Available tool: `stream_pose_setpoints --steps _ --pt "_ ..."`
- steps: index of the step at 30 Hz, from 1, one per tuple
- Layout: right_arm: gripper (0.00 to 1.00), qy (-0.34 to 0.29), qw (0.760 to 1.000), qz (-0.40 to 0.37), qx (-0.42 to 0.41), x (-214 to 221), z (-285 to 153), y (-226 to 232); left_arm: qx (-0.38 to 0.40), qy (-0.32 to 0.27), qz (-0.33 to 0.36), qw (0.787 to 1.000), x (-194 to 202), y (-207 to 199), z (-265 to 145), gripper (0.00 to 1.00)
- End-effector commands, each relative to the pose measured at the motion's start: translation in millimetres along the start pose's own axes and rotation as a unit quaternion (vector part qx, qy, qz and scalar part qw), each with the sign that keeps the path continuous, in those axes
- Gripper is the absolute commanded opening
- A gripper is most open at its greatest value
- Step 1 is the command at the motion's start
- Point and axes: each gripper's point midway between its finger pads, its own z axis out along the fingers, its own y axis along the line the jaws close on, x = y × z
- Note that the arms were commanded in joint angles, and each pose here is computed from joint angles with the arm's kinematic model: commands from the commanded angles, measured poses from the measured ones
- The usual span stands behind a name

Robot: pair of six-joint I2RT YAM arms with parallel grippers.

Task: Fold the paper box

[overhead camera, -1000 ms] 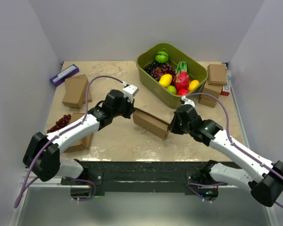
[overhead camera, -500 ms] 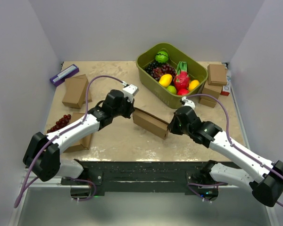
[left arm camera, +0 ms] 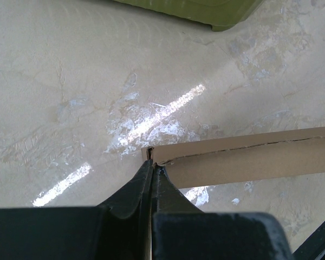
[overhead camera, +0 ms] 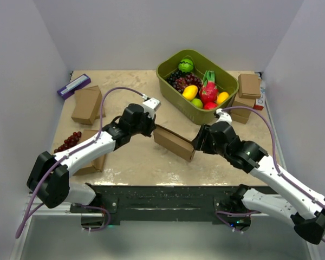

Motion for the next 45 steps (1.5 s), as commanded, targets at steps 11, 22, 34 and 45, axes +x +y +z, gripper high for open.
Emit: stream_pose_setpoints --steps 11,22,34,45 --pt "0.45 -0.058 0.988 -0.118 -0.078 -23.3 5.5 37.2 0.003 0.061 0.011 0.998 30.7 -1.3 0.0 0.0" --pt "0.44 -0.048 0.98 -0.184 -0.061 7.2 21.3 37.8 0.004 0.06 0.011 0.998 29.9 -1.6 -0.4 0.0" --pt "0.46 -0.073 0.982 -0.171 -0.019 -17.4 1.2 33.9 0.004 0.061 0.011 0.998 31.0 -1.5 -0.5 0.0" --pt "0.37 -0.043 0.989 -0.131 0.06 -5.6 2.8 5.3 0.005 0.062 0.011 0.998 31.5 -1.9 -0.2 0.0"
